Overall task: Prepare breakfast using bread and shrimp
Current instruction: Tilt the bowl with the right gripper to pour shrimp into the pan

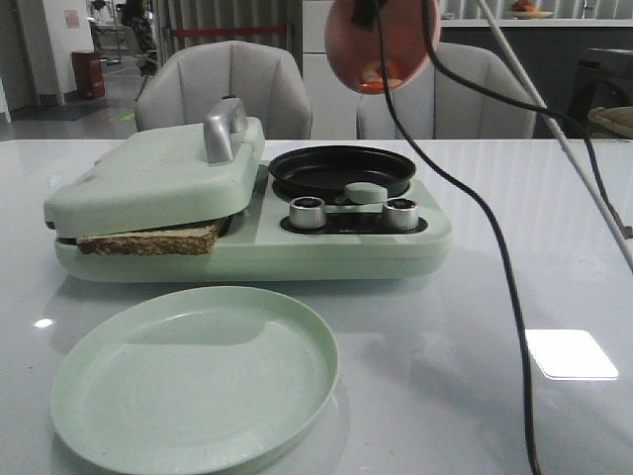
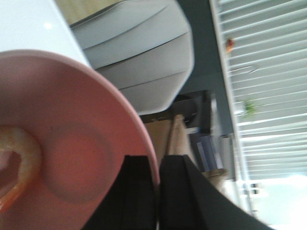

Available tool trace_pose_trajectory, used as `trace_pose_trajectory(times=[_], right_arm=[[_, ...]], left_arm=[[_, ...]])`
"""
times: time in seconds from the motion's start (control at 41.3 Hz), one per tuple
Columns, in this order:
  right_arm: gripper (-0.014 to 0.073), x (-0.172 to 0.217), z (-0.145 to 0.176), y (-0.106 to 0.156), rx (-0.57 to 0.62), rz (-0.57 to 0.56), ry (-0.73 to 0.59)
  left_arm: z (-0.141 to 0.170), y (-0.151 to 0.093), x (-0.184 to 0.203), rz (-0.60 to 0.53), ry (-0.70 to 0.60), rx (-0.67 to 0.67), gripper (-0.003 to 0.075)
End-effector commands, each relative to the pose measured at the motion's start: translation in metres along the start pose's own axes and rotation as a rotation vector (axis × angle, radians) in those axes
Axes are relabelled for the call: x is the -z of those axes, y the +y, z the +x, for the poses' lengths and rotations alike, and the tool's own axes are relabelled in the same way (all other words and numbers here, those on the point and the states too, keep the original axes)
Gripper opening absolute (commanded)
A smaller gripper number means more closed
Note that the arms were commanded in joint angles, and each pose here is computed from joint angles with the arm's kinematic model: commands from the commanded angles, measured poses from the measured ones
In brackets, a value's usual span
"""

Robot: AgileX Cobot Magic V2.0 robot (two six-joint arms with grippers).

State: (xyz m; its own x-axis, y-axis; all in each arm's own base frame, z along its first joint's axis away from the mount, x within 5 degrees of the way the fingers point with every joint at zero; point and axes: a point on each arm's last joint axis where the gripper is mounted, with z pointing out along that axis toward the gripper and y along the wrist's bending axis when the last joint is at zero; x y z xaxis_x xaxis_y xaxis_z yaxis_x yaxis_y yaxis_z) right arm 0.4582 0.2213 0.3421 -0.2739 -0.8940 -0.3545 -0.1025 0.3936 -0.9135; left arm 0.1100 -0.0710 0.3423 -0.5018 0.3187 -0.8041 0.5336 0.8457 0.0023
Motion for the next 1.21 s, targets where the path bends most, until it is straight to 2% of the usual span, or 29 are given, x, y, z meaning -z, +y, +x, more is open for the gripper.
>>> trace_pose_trajectory(times=[0.0, 0.726, 0.992, 1.186], right_arm=[[-0.0013, 0.027, -0.01, -0.054, 0.029, 0.212, -0.063], [-0.0012, 0.044, -0.027, -0.06, 0.172, 0.369, -0.11], [-0.0012, 0.046, -0.032, -0.058, 0.187, 0.371, -0.142], [-0.0012, 0.048, -0.033, -0.061, 0.225, 0.415, -0.143]], left_arm=[[-0.014, 0.0, 0.005, -0.002, -0.099, -0.003, 0.0101], [-0.014, 0.002, 0.005, -0.023, -0.1, -0.026, 0.0101], [-0.014, 0.002, 0.005, -0.03, -0.101, -0.033, 0.0101], [-0.014, 0.003, 0.005, -0.038, -0.101, -0.041, 0.01]])
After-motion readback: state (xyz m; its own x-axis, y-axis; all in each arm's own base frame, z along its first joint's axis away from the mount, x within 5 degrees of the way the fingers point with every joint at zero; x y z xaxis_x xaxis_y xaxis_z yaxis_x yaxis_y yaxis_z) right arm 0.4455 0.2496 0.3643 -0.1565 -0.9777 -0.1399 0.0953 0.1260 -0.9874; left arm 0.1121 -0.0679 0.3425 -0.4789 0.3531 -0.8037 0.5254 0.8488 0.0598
